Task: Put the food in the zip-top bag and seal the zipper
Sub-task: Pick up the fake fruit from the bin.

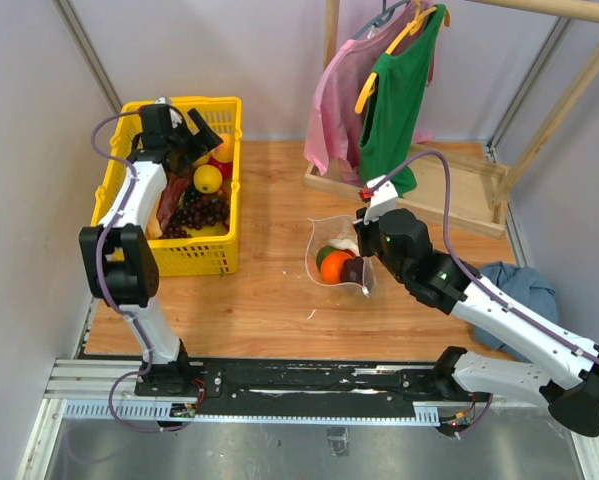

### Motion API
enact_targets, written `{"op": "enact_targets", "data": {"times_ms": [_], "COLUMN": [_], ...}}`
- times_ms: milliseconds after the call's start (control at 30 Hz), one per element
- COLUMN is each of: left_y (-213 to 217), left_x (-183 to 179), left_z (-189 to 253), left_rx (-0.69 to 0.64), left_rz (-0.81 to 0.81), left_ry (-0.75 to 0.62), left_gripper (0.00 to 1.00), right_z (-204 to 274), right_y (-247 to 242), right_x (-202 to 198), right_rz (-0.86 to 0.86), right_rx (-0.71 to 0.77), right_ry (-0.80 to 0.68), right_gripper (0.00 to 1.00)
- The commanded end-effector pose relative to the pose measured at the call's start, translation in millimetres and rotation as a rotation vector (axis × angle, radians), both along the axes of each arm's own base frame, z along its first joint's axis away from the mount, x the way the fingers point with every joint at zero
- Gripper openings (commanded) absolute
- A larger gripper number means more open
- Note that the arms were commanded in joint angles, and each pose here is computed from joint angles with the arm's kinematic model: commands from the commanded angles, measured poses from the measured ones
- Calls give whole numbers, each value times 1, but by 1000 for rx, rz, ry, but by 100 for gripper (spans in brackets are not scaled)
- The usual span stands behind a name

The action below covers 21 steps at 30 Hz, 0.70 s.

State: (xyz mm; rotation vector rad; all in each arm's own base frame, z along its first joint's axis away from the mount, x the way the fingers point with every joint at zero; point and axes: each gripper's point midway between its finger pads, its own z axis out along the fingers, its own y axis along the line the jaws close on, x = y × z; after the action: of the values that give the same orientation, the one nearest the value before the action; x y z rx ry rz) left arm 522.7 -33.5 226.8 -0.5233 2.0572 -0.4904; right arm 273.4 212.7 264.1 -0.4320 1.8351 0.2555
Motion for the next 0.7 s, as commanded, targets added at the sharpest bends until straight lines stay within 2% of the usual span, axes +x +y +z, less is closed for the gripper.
{"op": "enact_targets", "data": {"times_ms": [0,233,433,567,667], "left_y": [-5,-4,-12,-17,-22], "left_x": [38,78,98,102,99], "left_z": [1,-38,-67,-84,-85], "left_rx": [-59,-69,-96,-118,-131], "left_rz": [-55,-68,-114,-141,-170], "left_ry": [-52,-2,35,52,45], "left_gripper": [99,99,99,94,84], "right_z": [6,-1,-4,-6,-6], "right_y": [-2,1,1,2,1], "right_x": [7,9,10,11,11], "right_rz": [-12,-3,-6,-4,-5], "right_rx": [15,-5,-12,-14,-14], "right_ry": [-34,-22,-20,-16,-17], "right_gripper": [1,1,1,1,1]}}
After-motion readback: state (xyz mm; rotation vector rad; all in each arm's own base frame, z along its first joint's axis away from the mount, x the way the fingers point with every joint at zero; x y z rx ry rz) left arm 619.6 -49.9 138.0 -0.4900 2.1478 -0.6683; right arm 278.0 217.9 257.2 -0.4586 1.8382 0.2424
